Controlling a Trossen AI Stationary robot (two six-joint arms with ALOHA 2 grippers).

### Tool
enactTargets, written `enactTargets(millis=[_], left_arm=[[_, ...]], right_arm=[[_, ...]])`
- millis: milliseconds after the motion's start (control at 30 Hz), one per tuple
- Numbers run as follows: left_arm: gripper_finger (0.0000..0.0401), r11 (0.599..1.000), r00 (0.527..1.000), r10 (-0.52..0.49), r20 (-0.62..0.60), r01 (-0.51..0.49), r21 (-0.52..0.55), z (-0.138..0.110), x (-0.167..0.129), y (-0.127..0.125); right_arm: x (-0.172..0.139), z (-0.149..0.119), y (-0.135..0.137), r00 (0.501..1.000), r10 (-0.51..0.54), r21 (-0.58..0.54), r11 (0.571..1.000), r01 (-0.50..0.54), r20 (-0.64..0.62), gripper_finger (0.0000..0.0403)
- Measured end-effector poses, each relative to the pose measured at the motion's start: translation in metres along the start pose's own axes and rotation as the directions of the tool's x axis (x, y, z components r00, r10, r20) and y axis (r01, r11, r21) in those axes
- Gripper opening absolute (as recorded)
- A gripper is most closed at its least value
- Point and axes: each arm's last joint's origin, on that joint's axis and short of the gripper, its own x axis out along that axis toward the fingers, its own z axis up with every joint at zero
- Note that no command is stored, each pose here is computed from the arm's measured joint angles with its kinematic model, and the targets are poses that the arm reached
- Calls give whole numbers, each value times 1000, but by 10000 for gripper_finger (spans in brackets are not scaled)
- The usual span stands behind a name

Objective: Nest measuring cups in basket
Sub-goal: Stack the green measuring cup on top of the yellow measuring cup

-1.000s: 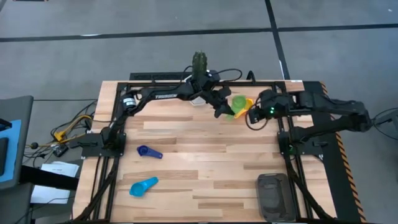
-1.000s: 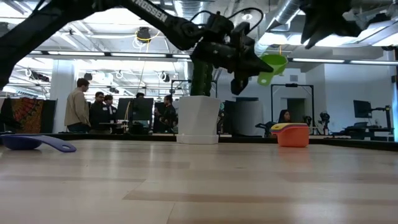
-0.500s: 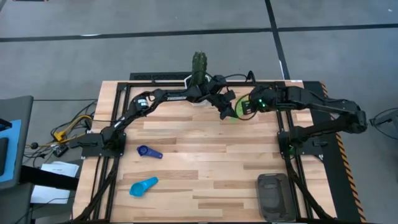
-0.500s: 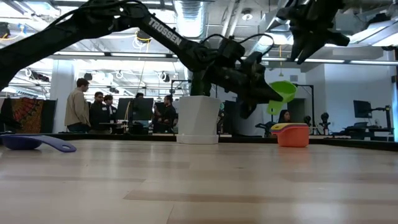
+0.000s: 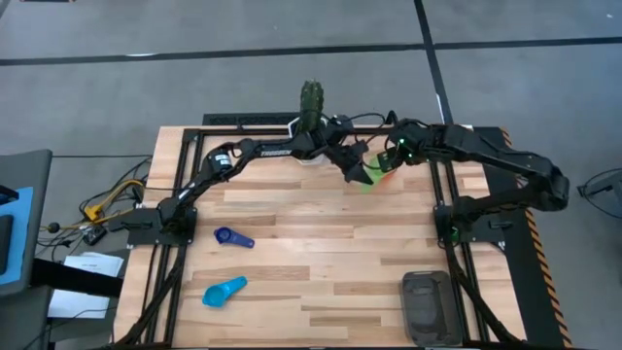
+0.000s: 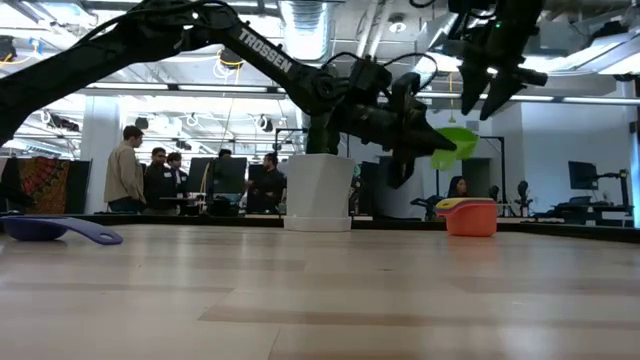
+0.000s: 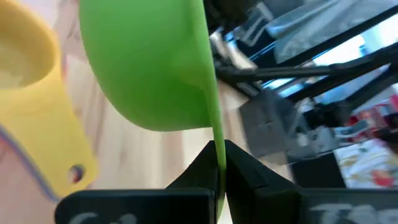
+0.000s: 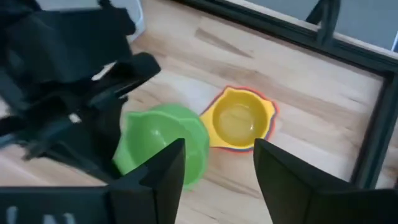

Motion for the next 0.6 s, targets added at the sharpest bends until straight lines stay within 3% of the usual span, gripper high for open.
enactTargets(millis=[400,600], left_arm=[[0,994,991,-104,84,108,-34,16,-8,-6],[0,992,991,-114,75,118,-50,16,-8,-6]], right_arm=[[18,-1,-10,995,64,31,998,-61,-75,177],[23,2,-10,996,79,47,996,-77,-42,121]])
